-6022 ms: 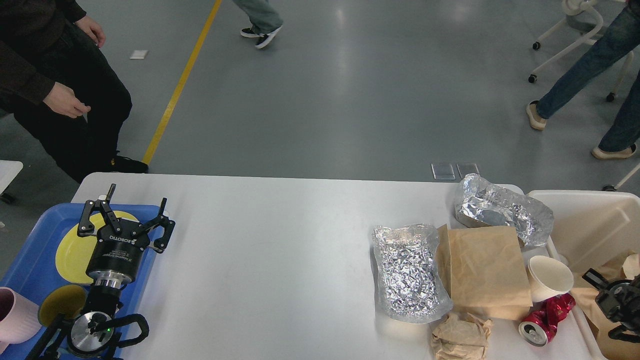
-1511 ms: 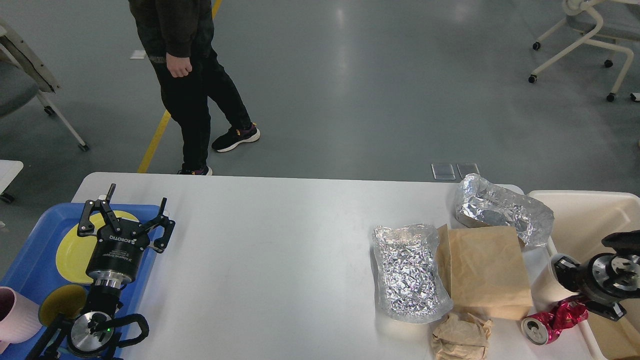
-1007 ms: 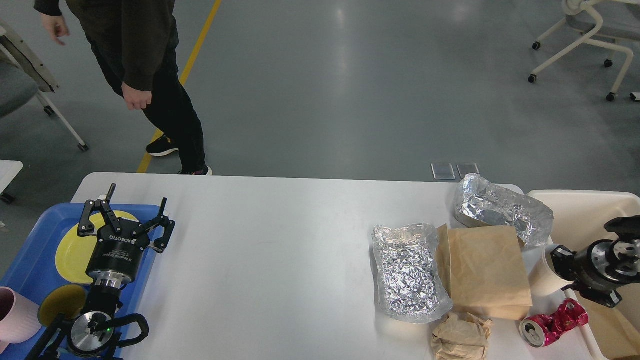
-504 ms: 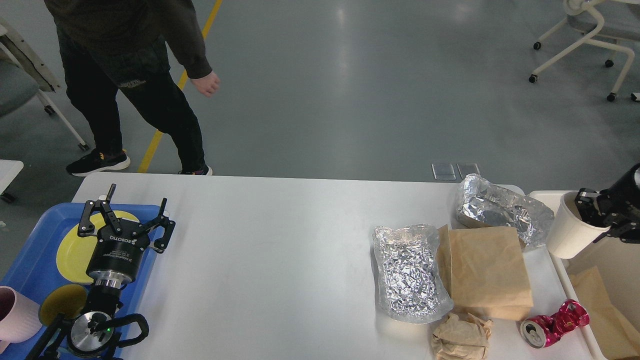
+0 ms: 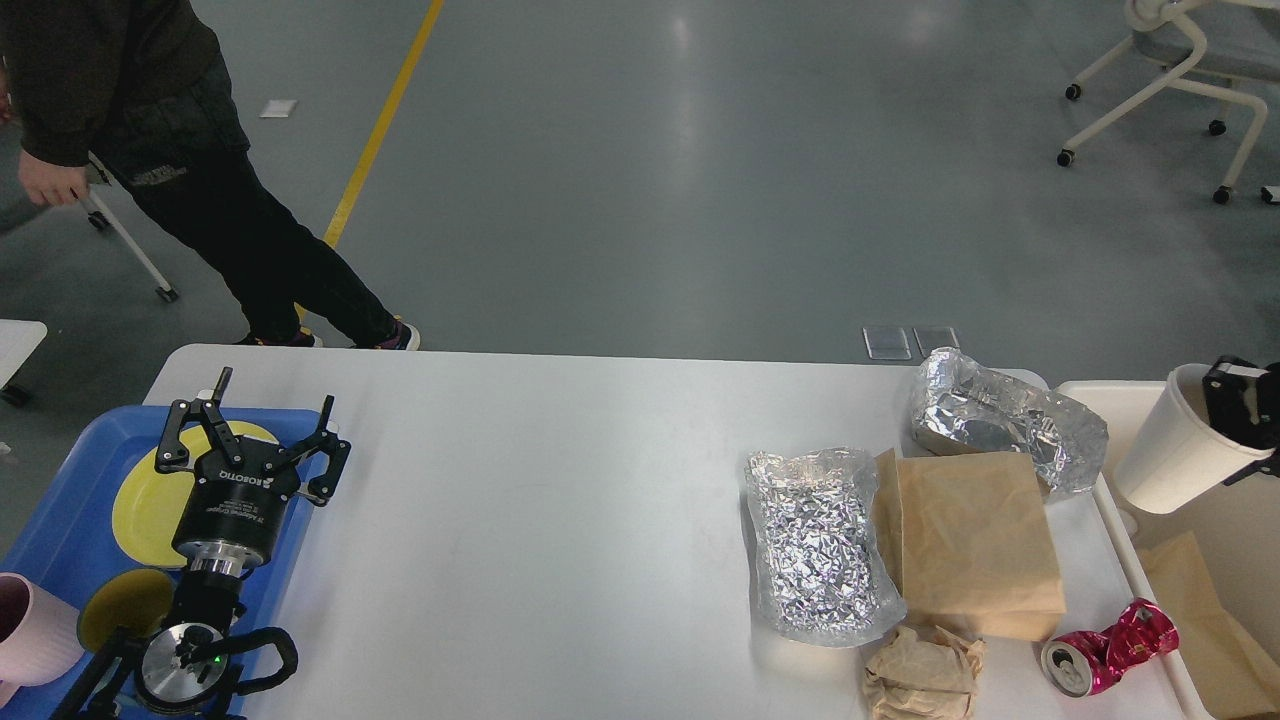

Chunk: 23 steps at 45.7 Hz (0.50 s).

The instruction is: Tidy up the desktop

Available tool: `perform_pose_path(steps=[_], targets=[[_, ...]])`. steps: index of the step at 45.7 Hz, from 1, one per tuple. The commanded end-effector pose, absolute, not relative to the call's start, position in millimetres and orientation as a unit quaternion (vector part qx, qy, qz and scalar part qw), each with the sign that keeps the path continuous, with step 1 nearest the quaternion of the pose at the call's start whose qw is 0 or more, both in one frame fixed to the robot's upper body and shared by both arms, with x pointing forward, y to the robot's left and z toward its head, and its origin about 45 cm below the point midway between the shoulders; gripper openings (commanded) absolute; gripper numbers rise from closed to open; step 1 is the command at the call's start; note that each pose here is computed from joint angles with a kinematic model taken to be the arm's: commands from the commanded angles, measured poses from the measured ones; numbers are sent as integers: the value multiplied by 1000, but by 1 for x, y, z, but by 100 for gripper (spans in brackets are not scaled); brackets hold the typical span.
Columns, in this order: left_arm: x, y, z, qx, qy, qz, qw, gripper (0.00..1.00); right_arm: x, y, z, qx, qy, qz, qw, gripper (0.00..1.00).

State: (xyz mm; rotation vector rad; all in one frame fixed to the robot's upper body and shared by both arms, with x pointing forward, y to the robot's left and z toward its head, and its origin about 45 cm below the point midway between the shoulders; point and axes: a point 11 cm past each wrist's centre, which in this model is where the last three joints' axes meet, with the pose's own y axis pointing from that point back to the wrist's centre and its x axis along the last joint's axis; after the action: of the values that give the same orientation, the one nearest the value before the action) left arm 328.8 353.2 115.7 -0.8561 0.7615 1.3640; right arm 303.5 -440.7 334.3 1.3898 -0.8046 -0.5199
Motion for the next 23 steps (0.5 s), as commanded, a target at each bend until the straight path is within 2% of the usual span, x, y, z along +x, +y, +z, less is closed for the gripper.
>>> perform_pose_path(steps=[1, 9, 16, 23], targets=[[329, 353, 116, -374, 332, 595, 629, 96, 302, -477, 335, 580, -411, -222, 668, 0], [329, 353, 116, -374, 333, 595, 629, 96, 299, -541, 302, 529, -467, -232, 670, 0], [329, 353, 116, -374, 332, 596, 628, 96, 293, -572, 238, 497, -486, -240, 678, 0], [329, 353, 116, -374, 332, 596, 628, 96, 268, -606, 177, 458, -514, -250, 680, 0]])
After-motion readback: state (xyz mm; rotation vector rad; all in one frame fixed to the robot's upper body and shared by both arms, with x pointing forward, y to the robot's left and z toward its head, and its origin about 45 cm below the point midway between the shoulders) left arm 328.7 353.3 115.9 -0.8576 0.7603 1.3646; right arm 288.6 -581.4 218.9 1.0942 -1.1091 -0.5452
